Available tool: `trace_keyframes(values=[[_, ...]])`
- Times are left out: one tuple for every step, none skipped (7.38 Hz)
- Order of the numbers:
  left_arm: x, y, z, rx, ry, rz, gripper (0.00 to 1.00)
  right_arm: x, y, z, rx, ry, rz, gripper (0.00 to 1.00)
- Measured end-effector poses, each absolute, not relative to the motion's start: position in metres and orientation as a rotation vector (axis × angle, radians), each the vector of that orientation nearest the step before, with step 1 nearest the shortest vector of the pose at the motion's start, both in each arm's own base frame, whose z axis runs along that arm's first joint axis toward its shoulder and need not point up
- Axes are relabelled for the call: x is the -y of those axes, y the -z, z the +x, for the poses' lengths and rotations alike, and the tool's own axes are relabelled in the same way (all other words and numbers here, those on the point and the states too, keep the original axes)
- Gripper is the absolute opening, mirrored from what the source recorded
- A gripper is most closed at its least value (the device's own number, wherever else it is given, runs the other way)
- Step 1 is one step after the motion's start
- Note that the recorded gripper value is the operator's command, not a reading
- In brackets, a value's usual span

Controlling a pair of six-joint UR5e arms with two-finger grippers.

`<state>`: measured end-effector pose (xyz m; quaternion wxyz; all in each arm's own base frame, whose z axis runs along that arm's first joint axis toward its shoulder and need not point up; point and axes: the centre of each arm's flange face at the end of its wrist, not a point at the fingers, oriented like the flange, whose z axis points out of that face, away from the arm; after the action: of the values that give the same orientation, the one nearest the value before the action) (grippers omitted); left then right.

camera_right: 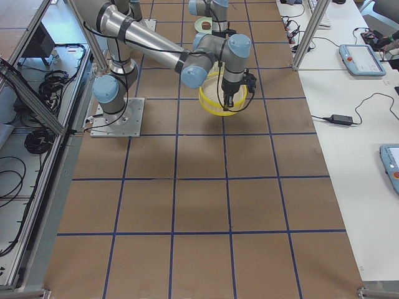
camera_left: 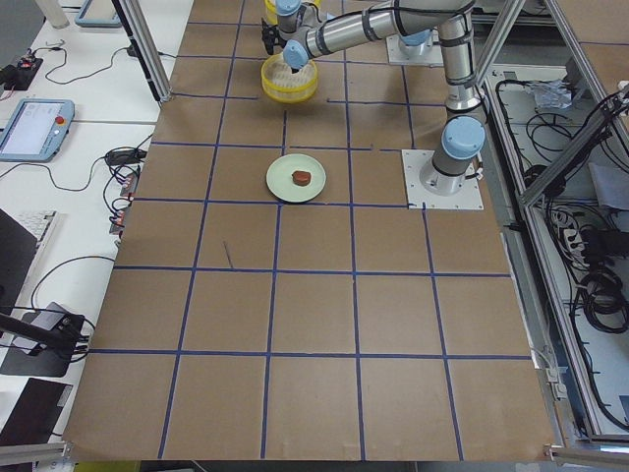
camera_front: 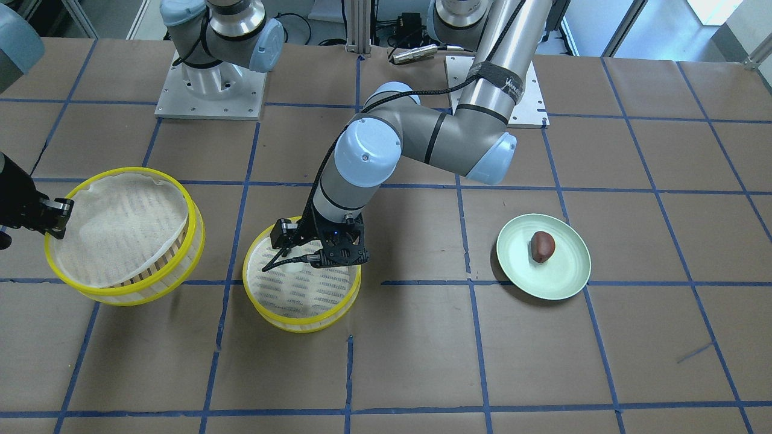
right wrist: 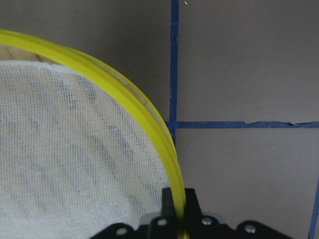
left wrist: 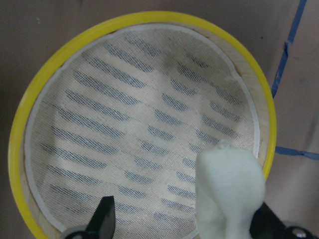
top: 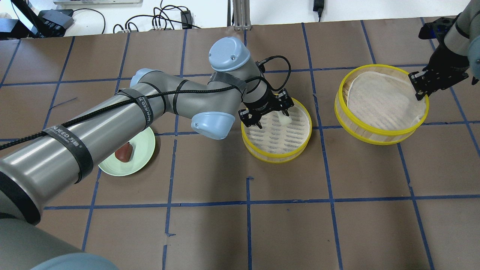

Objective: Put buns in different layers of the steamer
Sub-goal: 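Lower and release the white bun into the lower tier with the left gripper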

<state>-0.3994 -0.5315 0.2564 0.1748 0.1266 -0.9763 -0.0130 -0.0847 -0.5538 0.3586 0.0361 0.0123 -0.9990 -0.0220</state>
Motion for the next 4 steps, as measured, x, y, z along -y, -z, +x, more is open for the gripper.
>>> trace_keyframes(values=[[0.532, -0.257, -0.397, 2.784, 0.018, 0.360, 1.00, 0.554, -0.359, -0.085, 3.068, 0.066, 0.039, 0.09], [0.533, -0.259, -0.395, 2.802, -0.003, 0.362, 1.00, 0.554, -0.360, -0.085, 3.066, 0.063, 0.040, 0.09], [0.534, -0.266, -0.390, 2.818, -0.030, 0.353, 1.00, 0.554, -0.362, -0.084, 3.067, 0.058, 0.034, 0.09], [0.538, -0.272, -0.374, 2.853, -0.067, 0.334, 1.00, 0.554, -0.363, -0.082, 3.071, 0.051, 0.013, 0.09]])
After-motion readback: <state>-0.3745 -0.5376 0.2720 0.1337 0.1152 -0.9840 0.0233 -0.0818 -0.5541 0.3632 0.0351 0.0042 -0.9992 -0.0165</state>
